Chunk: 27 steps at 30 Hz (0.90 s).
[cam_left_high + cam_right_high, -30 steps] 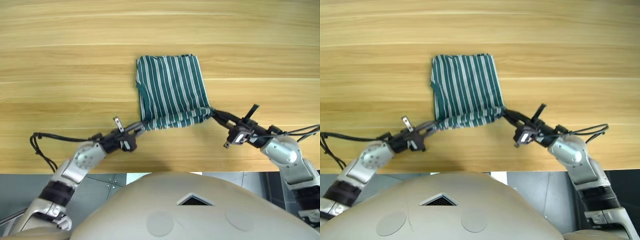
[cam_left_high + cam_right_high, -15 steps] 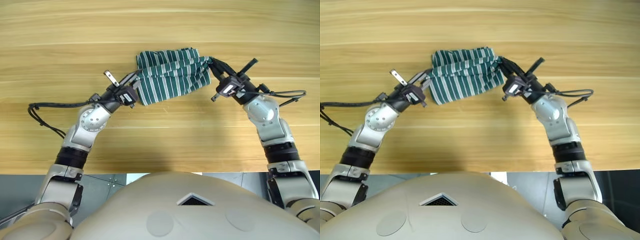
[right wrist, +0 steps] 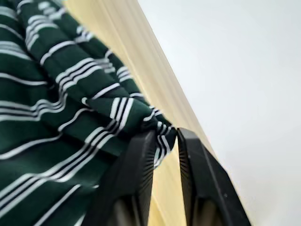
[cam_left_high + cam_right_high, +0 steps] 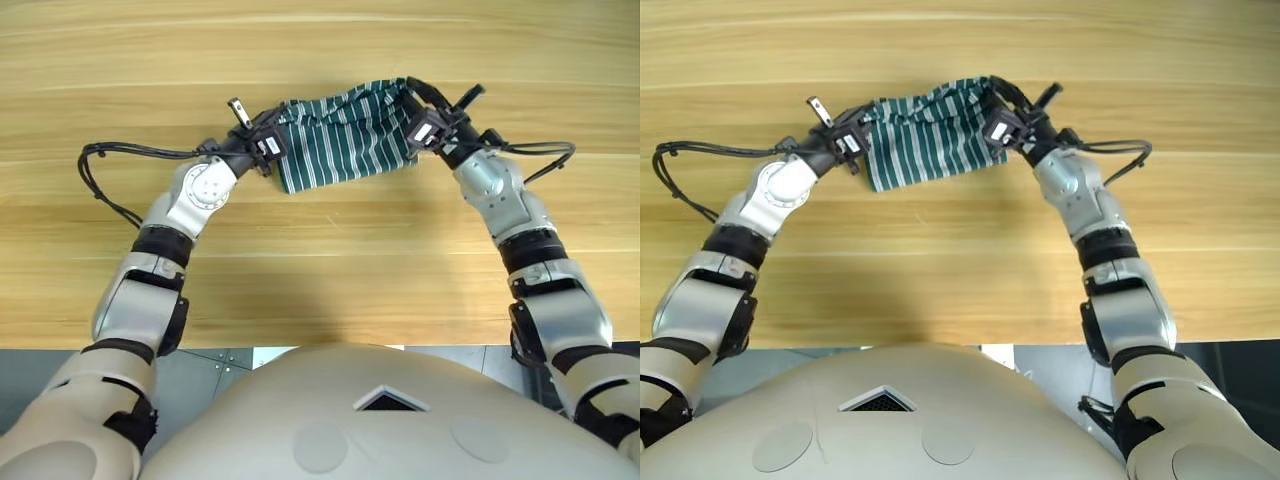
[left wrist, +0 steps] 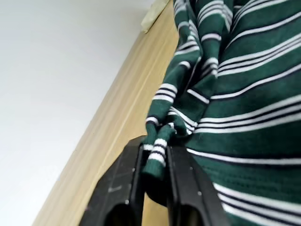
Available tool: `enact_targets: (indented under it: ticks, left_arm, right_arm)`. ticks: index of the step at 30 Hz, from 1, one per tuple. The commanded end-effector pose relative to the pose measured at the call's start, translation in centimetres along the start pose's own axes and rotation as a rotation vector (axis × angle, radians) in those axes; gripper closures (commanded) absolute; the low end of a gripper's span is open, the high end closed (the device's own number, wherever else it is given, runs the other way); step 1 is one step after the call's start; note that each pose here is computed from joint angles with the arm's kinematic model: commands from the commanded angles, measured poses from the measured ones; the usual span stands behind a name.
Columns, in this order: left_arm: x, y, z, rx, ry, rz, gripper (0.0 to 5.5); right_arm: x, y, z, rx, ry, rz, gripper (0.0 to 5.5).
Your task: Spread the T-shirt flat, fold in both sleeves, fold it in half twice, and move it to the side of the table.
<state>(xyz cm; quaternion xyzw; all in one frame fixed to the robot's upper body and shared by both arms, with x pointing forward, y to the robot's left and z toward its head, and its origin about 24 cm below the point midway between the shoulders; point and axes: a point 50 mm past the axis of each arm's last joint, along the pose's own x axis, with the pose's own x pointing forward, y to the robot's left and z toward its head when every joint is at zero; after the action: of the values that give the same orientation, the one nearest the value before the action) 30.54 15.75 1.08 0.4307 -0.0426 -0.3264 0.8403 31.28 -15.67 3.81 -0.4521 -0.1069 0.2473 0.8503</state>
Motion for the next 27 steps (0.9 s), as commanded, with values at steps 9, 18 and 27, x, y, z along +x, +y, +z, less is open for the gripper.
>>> enact_targets:
  ticks: [9, 18, 27]
  left_arm:
    - [2.2, 3.3, -0.5, -0.154, 0.081, 0.239, 2.92]
    - [3.3, 2.9, -0.4, -0.315, 0.127, 0.253, 2.87]
    - [0.2, 3.3, -3.9, -0.445, 0.264, 0.41, 2.87]
  right_arm:
    - [2.9, -0.7, -0.1, 0.007, 0.038, -0.071, 2.52]
    - [6.1, -0.2, 1.2, 0.069, 0.107, -0.033, 2.46]
    - [5.0, -0.9, -2.1, 0.21, 0.372, -0.111, 2.46]
